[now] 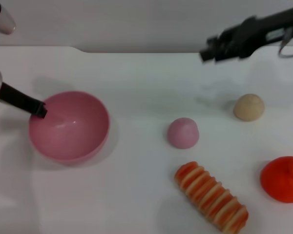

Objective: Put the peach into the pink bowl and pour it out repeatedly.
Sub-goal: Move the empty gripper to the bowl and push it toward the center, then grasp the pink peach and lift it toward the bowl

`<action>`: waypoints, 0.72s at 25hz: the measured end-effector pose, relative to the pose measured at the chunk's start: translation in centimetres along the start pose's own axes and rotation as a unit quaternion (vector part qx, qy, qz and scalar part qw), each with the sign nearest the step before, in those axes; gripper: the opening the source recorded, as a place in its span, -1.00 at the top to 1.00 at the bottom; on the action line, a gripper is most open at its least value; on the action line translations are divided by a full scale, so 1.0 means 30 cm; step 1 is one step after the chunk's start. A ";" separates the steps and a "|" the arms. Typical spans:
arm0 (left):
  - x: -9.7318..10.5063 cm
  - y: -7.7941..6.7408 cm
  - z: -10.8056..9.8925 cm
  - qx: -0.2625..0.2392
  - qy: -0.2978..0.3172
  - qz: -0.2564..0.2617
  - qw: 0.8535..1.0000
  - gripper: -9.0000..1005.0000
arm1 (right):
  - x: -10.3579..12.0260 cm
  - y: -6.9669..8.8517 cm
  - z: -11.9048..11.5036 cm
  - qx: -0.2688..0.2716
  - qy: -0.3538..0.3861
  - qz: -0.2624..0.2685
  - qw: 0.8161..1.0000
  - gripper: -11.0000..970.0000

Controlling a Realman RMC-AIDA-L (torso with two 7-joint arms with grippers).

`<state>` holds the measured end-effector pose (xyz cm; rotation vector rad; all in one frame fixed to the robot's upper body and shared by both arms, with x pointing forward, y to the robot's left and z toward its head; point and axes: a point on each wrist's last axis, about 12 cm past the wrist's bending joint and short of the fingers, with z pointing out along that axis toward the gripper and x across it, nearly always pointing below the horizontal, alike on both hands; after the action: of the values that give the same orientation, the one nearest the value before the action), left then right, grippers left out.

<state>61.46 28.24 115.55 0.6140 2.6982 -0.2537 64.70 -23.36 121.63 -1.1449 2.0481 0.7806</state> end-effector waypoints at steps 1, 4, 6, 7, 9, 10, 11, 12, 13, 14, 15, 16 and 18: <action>-0.004 -0.002 -0.003 0.000 0.000 0.002 1.000 0.90 | 0.000 0.003 0.021 0.005 0.020 -0.003 1.000 0.02; -0.030 -0.022 -0.023 0.003 -0.001 0.014 1.000 0.90 | -0.003 0.026 0.097 0.018 0.068 -0.014 0.997 0.03; -0.044 -0.033 -0.031 0.007 0.002 0.020 1.000 0.90 | 0.001 0.041 0.147 0.027 0.090 -0.022 0.995 0.03; -0.051 -0.039 -0.035 0.008 0.003 0.023 1.000 0.90 | 0.003 0.047 0.173 0.033 0.100 -0.026 0.994 0.03; -0.066 -0.048 -0.047 0.009 0.000 0.031 0.999 0.90 | 0.011 0.057 0.219 0.043 0.117 -0.028 0.992 0.04; -0.072 -0.052 -0.053 0.008 -0.003 0.035 0.999 0.90 | 0.017 0.060 0.237 0.048 0.123 -0.027 0.991 0.04; -0.079 -0.055 -0.059 0.006 -0.007 0.039 0.999 0.90 | 0.024 0.063 0.254 0.047 0.128 -0.026 0.990 0.04; -0.086 -0.058 -0.068 0.003 -0.012 0.043 0.999 0.90 | 0.032 0.066 0.272 0.047 0.134 -0.026 0.990 0.05; -0.088 -0.059 -0.071 0.002 -0.013 0.045 0.999 0.90 | 0.039 0.069 0.288 0.046 0.139 -0.025 0.989 0.05; -0.091 -0.063 -0.074 0.002 -0.013 0.048 0.999 0.90 | 0.047 0.073 0.303 0.042 0.145 -0.024 0.988 0.05; -0.094 -0.068 -0.076 0.001 -0.013 0.052 0.999 0.90 | 0.058 0.078 0.321 0.040 0.152 -0.023 0.987 0.05; -0.097 -0.073 -0.077 0.001 -0.012 0.055 0.998 0.90 | 0.066 0.081 0.334 0.038 0.158 -0.022 0.987 0.06; -0.102 -0.080 -0.077 0.002 -0.010 0.060 0.998 0.90 | 0.083 0.086 0.354 0.038 0.167 -0.021 0.985 0.06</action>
<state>62.25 25.51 119.06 0.7686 2.6309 -0.2313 64.10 -15.43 113.71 -1.3431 2.2932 0.5093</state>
